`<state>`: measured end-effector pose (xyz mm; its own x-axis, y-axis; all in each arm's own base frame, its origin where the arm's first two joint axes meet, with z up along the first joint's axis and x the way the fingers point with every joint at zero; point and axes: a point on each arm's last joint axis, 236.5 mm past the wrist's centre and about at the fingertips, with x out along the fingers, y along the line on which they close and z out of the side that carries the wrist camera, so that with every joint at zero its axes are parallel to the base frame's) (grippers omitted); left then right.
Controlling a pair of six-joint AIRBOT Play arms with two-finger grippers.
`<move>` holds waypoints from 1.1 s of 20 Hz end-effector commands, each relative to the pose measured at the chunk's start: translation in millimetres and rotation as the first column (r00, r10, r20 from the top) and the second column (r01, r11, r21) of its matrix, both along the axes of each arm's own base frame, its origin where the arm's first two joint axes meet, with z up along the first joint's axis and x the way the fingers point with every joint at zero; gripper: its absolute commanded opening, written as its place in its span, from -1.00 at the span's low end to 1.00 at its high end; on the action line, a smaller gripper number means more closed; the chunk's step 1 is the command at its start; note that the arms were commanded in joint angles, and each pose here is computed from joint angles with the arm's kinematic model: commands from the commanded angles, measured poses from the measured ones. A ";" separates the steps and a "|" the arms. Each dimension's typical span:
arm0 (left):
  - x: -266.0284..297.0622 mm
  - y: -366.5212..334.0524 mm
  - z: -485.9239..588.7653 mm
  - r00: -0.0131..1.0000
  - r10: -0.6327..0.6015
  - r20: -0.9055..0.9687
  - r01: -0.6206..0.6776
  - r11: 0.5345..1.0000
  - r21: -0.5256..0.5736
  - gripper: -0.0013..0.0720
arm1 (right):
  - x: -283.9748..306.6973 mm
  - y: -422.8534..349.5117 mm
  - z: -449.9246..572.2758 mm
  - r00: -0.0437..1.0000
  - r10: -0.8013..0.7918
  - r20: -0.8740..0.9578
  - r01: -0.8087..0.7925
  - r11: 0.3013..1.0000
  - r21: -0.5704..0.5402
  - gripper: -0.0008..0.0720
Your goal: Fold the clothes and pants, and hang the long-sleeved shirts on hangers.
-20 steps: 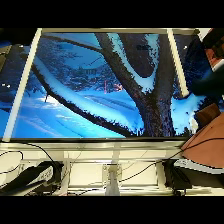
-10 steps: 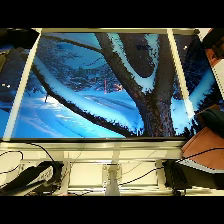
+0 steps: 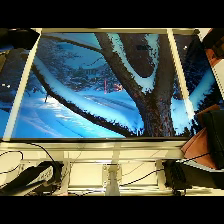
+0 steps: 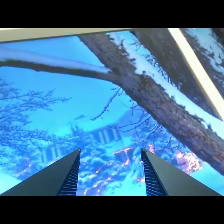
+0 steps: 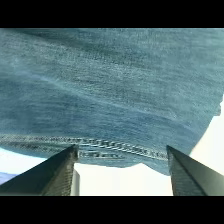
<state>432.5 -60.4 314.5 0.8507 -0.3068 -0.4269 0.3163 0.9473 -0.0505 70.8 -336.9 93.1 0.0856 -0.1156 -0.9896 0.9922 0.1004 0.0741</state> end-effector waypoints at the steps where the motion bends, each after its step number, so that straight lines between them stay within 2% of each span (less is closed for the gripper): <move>1: 0.3 0.5 -0.4 1.000 0.001 -0.001 -0.001 1.000 0.000 0.17 | 50.2 -0.8 8.6 0.979 0.096 0.179 -0.092 0.995 -0.034 0.61; 3: 0.3 0.5 -0.4 1.000 0.001 -0.001 -0.001 1.000 0.000 0.17 | 101.6 12.2 18.8 0.934 0.247 0.258 -0.237 0.969 -0.073 0.33; 4: 0.3 0.5 -0.4 1.000 0.001 -0.001 -0.001 1.000 0.000 0.17 | 128.4 24.2 23.0 0.904 0.326 0.276 -0.314 0.945 -0.087 0.10; 6: 0.3 0.5 -0.4 1.000 0.001 -0.001 -0.001 1.000 0.000 0.17 | 192.1 62.9 30.7 0.815 0.488 0.313 -0.474 0.872 -0.124 -0.82; 9: 0.3 0.5 -0.4 1.000 0.001 -0.001 -0.001 1.000 0.000 0.17 | 266.7 163.0 30.8 0.612 0.726 0.313 -0.731 0.671 -0.124 -0.82; 11: 0.3 0.5 -0.3 1.000 0.001 -0.001 -0.001 1.000 0.000 0.17 | 295.1 240.2 28.3 0.438 0.852 0.287 -0.865 0.486 -0.123 -0.83; 14: 0.3 0.5 -0.4 1.000 0.001 -0.001 -0.001 1.000 0.000 0.17 | 305.0 351.8 25.4 0.159 0.953 0.257 -0.974 0.194 -0.118 -0.82; 16: 0.3 0.5 -0.4 1.000 0.001 -0.001 -0.001 1.000 0.000 0.17 | 304.0 399.2 21.1 0.008 0.984 0.178 -0.989 0.034 -0.146 -0.82; 19: 0.3 0.5 -0.4 1.000 0.001 -0.001 -0.001 1.000 0.000 0.17 | 307.2 440.1 21.2 -0.126 0.987 0.101 -0.973 -0.103 -0.208 -0.82; 22: 0.3 0.5 -0.4 1.000 0.001 -0.001 -0.001 1.000 0.000 0.17 | 320.5 461.4 28.0 -0.174 0.981 0.087 -0.946 -0.141 -0.292 -0.82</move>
